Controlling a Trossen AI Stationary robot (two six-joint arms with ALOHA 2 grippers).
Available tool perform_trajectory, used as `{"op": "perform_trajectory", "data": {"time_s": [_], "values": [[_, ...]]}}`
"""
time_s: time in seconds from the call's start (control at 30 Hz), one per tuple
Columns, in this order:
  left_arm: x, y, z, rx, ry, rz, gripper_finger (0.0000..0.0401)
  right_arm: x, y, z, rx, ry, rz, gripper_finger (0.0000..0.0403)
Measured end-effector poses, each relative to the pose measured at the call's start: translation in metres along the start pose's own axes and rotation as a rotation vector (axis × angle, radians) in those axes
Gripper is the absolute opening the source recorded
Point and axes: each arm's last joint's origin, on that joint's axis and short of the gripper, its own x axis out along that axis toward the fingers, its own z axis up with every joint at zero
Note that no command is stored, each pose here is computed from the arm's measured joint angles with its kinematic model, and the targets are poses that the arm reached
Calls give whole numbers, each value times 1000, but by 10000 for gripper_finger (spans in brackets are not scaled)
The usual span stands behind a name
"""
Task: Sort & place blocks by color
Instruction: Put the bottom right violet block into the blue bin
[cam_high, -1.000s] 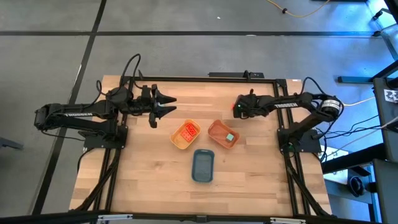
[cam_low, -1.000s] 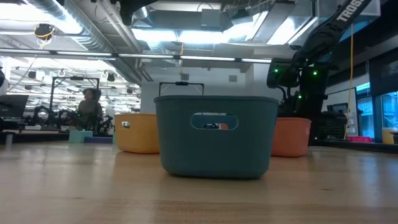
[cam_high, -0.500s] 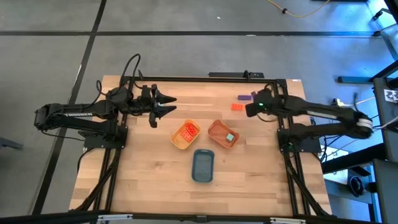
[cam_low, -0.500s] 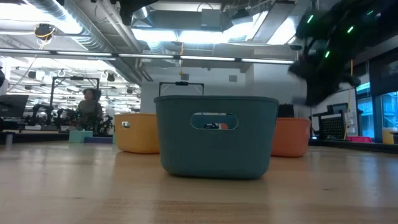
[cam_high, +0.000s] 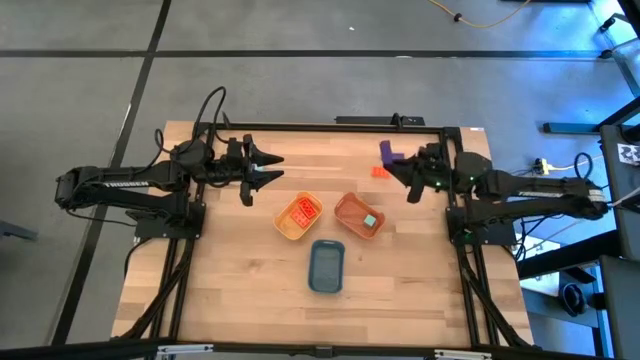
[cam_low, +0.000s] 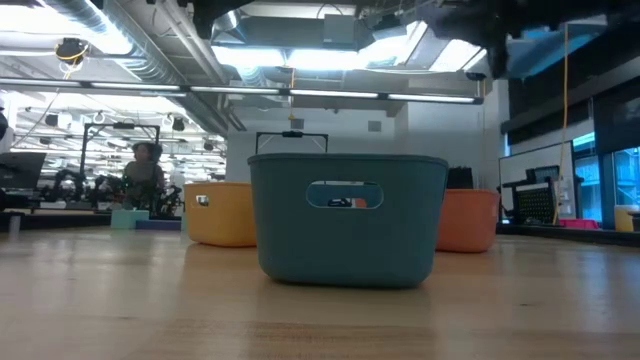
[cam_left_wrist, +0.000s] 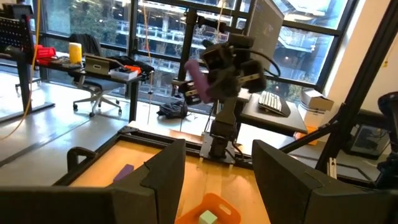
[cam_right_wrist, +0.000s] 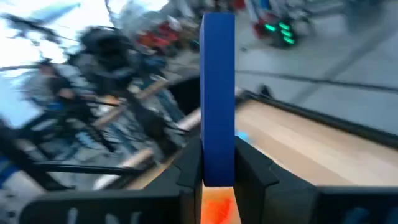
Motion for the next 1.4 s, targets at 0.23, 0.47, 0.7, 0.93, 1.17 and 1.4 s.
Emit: {"op": "perform_trajectory", "data": {"time_s": [0.23,0.47,0.7,0.93,1.17,1.4], "values": [[0,0,0,0,0,0,177,25,22,-4,-85,7,187,57],[0,0,0,0,0,0,177,28,25,-3,-90,-12,211,57],[0,0,0,0,0,0,177,27,26,-1,-87,-24,217,57],[0,0,0,-2,0,0,177,34,25,-9,-52,91,191,57],[0,0,0,-3,0,0,177,76,51,-40,-154,690,206,57],[0,0,0,-3,-1,-1,177,114,73,-99,-282,1072,284,57]]}}
